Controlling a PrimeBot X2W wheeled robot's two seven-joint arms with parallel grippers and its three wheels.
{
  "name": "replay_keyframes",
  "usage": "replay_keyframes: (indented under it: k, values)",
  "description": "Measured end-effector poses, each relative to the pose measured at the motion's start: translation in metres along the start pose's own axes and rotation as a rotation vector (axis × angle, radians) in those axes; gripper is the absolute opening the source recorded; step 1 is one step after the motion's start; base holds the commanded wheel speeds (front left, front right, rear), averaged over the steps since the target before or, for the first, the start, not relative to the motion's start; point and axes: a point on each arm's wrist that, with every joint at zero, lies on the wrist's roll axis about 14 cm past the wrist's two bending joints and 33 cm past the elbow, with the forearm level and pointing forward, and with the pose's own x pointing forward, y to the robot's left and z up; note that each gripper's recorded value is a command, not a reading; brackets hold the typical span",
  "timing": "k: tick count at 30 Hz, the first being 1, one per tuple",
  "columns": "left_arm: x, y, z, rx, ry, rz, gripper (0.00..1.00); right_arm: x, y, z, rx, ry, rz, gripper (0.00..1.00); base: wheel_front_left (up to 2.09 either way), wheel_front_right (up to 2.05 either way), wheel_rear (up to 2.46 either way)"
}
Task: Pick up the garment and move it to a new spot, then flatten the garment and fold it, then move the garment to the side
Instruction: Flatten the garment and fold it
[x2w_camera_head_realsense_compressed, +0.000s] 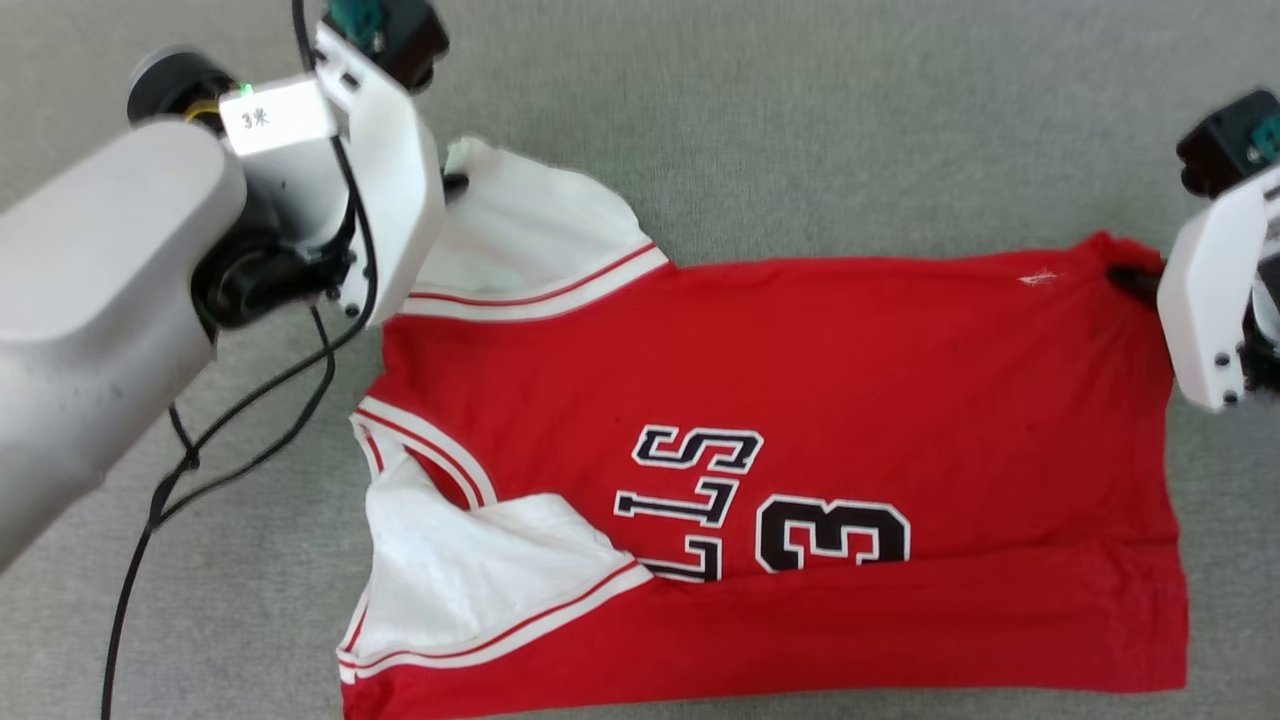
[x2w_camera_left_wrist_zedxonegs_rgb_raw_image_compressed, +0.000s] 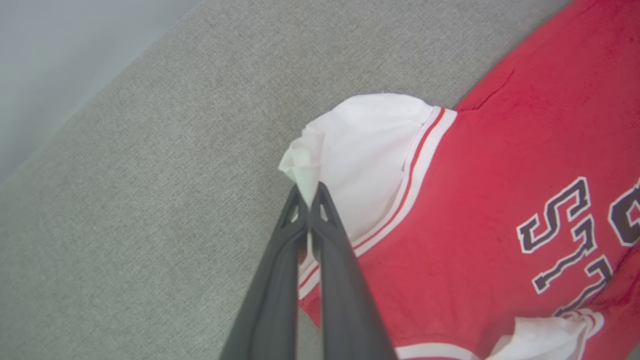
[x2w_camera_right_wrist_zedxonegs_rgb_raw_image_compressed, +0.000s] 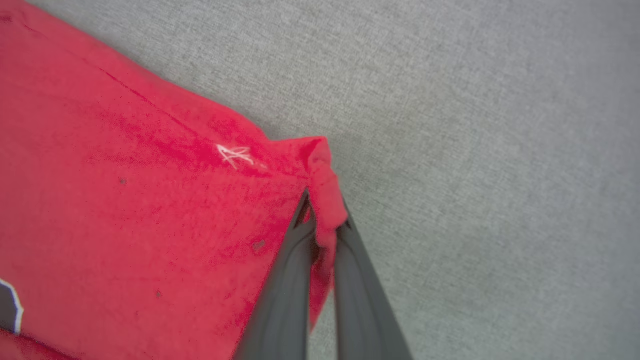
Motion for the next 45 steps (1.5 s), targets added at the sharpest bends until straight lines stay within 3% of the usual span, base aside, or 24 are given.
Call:
replay_keyframes:
  k: [11, 18, 28, 32, 33, 34, 35, 36, 45]
  values:
    - [-0.065, -0.034, -0.031, 0.002, -0.056, 0.006, 0.0, -0.059, 0.017, -0.018, 0.006, -0.165, 0.005, 0.0, 0.0, 0.0, 0.0]
    - [-0.089, -0.065, -0.075, -0.042, -0.043, -0.012, 0.0, -0.081, 0.038, -0.05, 0.006, -0.191, 0.034, 0.0, 0.0, 0.0, 0.0]
    - [-0.083, -0.109, -0.163, -0.183, 0.088, -0.072, 0.0, -0.077, 0.064, -0.12, 0.036, -0.077, 0.078, 0.0, 0.0, 0.0, 0.0]
    - [-0.072, -0.116, -0.185, -0.229, 0.13, -0.084, 0.0, -0.067, 0.072, -0.132, 0.058, -0.049, 0.09, 0.0, 0.0, 0.0, 0.0]
    - [-0.07, -0.117, -0.187, -0.237, 0.132, -0.084, 0.07, -0.065, 0.073, -0.135, 0.066, -0.042, 0.094, 0.02, 0.0, 0.0, 0.0]
    - [-0.068, -0.116, -0.19, -0.246, 0.134, -0.075, 0.82, -0.064, 0.074, -0.137, 0.071, -0.036, 0.094, 0.46, 0.0, 0.0, 0.0]
    - [-0.067, -0.115, -0.191, -0.242, 0.126, -0.067, 0.82, -0.063, 0.075, -0.138, 0.073, -0.038, 0.093, 0.46, 0.0, 0.0, 0.0]
    - [-0.067, -0.113, -0.188, -0.245, 0.104, -0.056, 1.0, -0.063, 0.075, -0.136, 0.075, -0.049, 0.091, 1.0, 0.0, 0.0, 0.0]
    - [-0.092, -0.08, -0.13, -0.179, -0.241, 0.136, 1.0, -0.099, 0.058, -0.088, 0.06, -0.277, 0.05, 1.0, 0.0, 0.0, 0.0]
